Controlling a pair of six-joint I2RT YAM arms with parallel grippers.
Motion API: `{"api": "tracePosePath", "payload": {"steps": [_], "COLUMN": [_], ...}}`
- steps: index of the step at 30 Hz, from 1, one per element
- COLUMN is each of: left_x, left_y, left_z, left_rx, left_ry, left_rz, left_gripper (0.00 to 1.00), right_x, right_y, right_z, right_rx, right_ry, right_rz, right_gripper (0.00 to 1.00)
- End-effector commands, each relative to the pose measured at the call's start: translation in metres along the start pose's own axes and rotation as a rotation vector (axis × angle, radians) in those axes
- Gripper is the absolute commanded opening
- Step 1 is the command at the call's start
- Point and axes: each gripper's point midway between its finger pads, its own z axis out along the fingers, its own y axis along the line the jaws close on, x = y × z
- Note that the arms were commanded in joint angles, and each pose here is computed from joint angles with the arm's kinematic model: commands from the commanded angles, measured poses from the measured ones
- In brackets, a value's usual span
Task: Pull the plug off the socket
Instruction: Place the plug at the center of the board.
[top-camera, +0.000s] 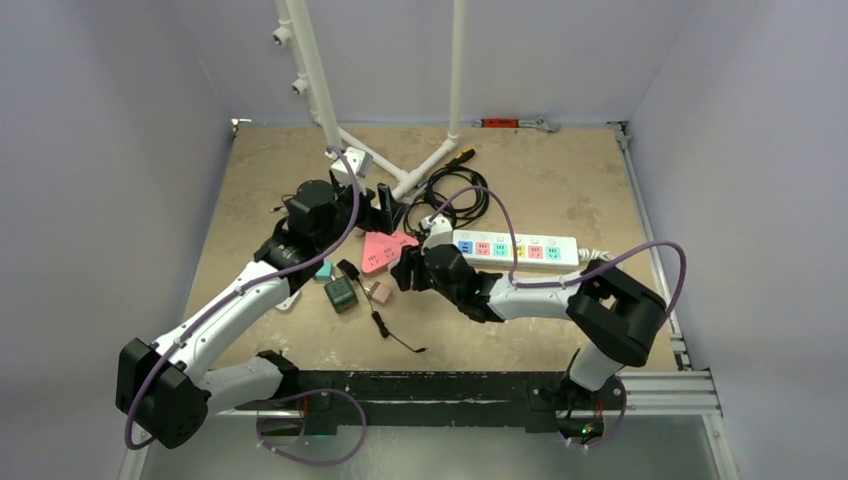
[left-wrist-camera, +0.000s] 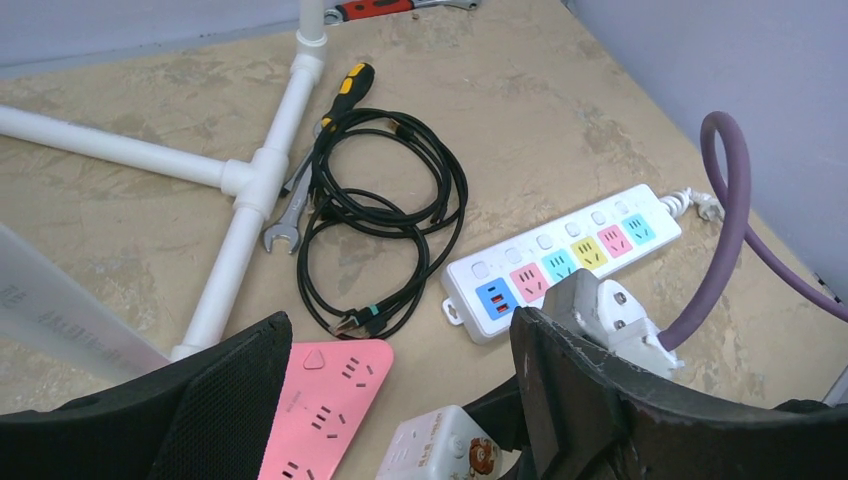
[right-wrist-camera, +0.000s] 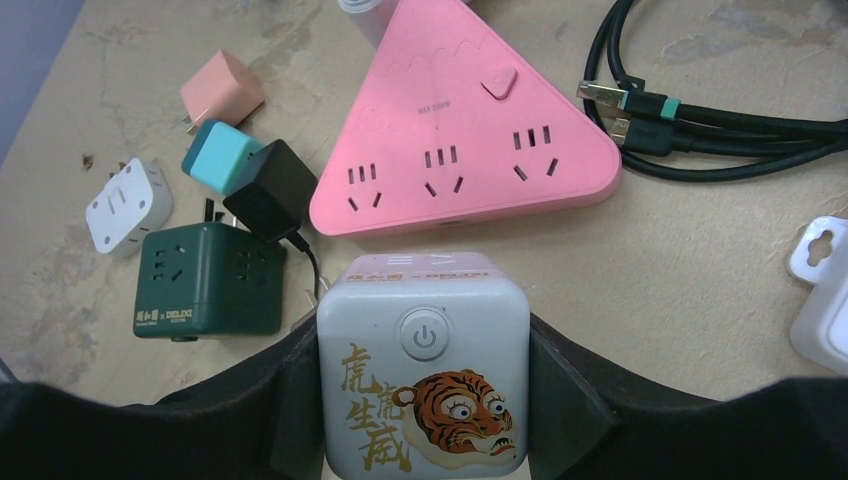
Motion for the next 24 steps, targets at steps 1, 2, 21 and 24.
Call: {"api": "tracePosePath", "payload": {"steps": [1, 2, 21, 24], "left_x": [-0.02, -0.02, -0.026, -0.03], "left_y": [0.001, 0.001, 0.005, 0.007], "left_z": [-0.007, -0.007, -0.012, -0.017], "left_rx": [-0.01, -0.01, -0.037, -0.051], "left_ry": [-0.06, -0.059, -0.071, -0.091], "left_rz": [0.029, 0.028, 0.037, 0.039], "left_gripper": [0.79, 0.79, 0.8, 0.8], "right_x": [-0.032, -0.031, -0.025, -0.033], "right_y": [0.019, 0.019, 0.012, 0.011], "right_z": [0.007, 0.009, 0.011, 0.004], "right_rx": [-0.021, -0.015, 0.004, 0.014], "right_ry": [-0.09, -0.085, -0.075, -0.097], "right_rz": [0.044, 0.042, 0.015, 0.013], "right_gripper": [0.27, 0.31, 0.9, 0.93]}}
